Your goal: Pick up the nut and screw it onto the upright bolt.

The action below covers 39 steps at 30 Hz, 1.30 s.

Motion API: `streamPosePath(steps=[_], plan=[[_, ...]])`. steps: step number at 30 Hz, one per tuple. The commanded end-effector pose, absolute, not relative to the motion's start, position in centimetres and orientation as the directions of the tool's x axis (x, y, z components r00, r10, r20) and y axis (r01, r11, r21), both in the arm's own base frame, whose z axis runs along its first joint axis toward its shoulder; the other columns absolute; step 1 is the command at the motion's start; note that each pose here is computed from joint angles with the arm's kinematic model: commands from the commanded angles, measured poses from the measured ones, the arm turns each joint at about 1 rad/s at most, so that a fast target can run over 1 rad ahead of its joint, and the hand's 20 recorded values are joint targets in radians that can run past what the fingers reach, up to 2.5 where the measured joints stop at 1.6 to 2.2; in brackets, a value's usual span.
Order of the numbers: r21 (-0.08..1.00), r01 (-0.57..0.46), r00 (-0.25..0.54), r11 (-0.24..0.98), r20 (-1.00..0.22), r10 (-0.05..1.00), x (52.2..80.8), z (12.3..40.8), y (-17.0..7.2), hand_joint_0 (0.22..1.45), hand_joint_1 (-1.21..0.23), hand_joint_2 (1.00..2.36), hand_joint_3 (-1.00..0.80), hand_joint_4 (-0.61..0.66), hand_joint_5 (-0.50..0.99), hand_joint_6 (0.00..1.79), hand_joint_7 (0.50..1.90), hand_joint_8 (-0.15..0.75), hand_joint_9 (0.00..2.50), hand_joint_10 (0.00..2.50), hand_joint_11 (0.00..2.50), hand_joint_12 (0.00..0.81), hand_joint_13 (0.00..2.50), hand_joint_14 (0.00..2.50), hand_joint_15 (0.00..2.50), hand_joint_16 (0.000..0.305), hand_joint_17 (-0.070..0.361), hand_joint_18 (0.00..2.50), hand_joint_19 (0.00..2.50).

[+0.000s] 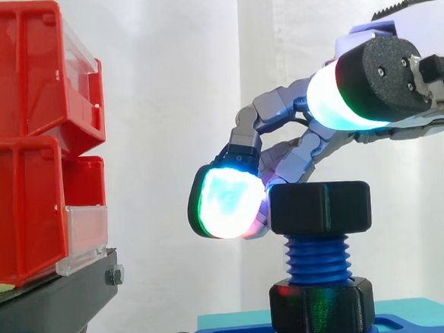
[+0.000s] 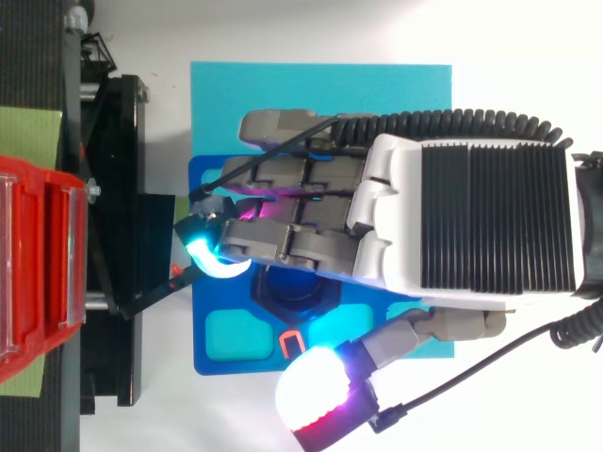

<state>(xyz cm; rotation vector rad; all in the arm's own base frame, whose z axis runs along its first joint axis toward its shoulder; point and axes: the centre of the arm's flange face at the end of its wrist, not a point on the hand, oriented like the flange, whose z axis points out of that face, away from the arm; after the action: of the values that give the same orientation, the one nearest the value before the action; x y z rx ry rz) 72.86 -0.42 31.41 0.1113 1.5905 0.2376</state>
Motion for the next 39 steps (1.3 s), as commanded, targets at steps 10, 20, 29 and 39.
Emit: streamPosePath(steps=[10,20,29,39], plan=[[0.220,-0.078,-0.043,0.972,-0.975,0.217,72.7,31.5,-1.8,0.50,-0.20,1.00,-0.50,0.17,-0.05,0.50,1.50,0.246,0.70,0.00,0.00,0.235,0.58,0.00,0.00,0.023,0.052,0.29,0.00],[0.219,-0.079,-0.061,0.972,-0.975,0.215,72.4,31.3,-2.9,0.50,-0.21,1.00,-0.50,0.17,-0.05,0.55,1.45,0.251,0.73,0.00,0.00,0.227,0.60,0.00,0.00,0.023,0.051,0.33,0.00],[0.218,-0.077,-0.061,0.973,-0.975,0.214,72.4,31.3,-3.9,0.51,-0.23,1.00,-0.50,0.17,-0.04,0.60,1.37,0.257,0.79,0.00,0.00,0.215,0.64,0.00,0.00,0.021,0.047,0.37,0.00],[0.213,-0.090,-0.054,0.973,-0.977,0.209,72.4,32.1,-5.7,0.52,-0.26,1.00,-0.50,0.13,-0.01,0.71,1.11,0.257,1.02,0.00,0.00,0.169,0.82,0.00,0.00,0.015,0.034,0.53,0.00]])
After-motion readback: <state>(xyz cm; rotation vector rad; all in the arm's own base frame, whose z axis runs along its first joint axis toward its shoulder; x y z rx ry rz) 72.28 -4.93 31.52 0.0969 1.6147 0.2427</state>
